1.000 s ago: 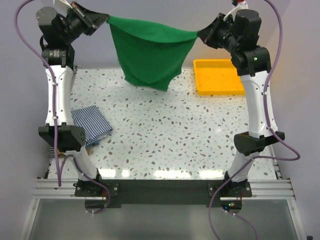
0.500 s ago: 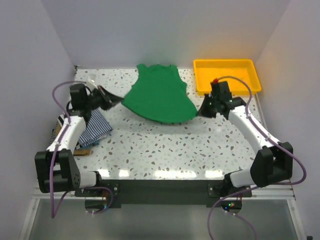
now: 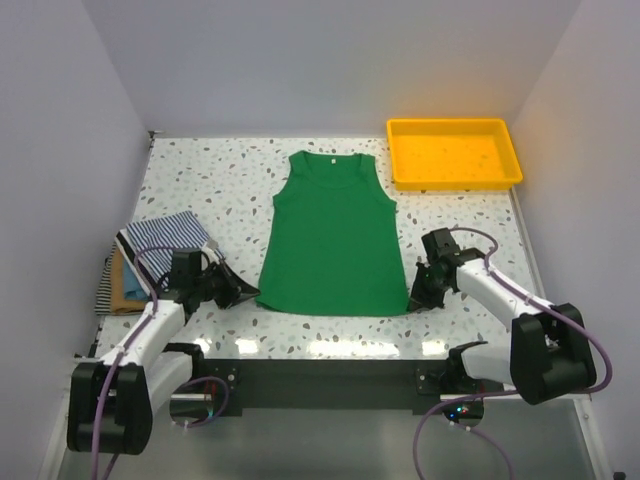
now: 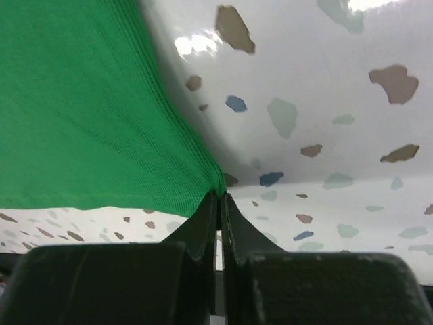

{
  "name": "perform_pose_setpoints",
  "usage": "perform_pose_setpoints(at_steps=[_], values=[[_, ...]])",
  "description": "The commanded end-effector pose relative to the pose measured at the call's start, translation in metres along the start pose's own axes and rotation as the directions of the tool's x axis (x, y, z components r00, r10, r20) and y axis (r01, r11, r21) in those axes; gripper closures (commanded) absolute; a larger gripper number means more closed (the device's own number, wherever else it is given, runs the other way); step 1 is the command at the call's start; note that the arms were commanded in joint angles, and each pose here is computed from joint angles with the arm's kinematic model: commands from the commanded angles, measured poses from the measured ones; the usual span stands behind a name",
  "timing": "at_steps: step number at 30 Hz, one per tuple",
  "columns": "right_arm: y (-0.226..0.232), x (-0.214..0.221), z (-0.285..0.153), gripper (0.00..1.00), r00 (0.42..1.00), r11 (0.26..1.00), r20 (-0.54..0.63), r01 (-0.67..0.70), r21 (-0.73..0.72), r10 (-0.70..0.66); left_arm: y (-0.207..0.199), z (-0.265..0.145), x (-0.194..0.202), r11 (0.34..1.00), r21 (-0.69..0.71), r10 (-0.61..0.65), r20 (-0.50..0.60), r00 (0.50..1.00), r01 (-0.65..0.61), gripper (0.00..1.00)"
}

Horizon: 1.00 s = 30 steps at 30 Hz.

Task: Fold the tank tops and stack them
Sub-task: Flatten the tank top out

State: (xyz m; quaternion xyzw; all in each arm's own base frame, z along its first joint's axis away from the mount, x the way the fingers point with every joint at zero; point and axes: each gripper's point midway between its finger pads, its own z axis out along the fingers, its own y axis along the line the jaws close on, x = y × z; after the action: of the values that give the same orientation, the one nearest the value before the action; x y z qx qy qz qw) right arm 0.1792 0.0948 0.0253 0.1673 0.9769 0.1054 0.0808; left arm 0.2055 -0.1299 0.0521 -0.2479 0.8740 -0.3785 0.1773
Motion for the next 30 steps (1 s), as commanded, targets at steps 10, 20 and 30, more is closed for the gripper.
perform_pose_setpoints(at_steps=[10, 20, 30], values=[[-0.017, 0.019, -0.033, 0.62, 0.996, 0.994, -0.053, -0.071, 0.088, 0.076, 0.003, -0.025, 0.006, 0.995, -0.092, 0.045, 0.048, 0.998, -0.04, 0.62], [0.083, -0.022, -0.092, 0.43, 0.958, 0.981, 0.221, 0.191, -0.029, -0.18, -0.087, -0.05, -0.081, 0.951, -0.044, 0.308, 0.259, 0.916, -0.307, 0.46], [0.294, 0.055, -0.065, 0.5, 0.835, 0.851, 0.346, 0.501, -0.156, -0.429, -0.132, -0.029, -0.2, 0.938, -0.148, 0.346, 0.367, 0.863, -0.313, 0.54]])
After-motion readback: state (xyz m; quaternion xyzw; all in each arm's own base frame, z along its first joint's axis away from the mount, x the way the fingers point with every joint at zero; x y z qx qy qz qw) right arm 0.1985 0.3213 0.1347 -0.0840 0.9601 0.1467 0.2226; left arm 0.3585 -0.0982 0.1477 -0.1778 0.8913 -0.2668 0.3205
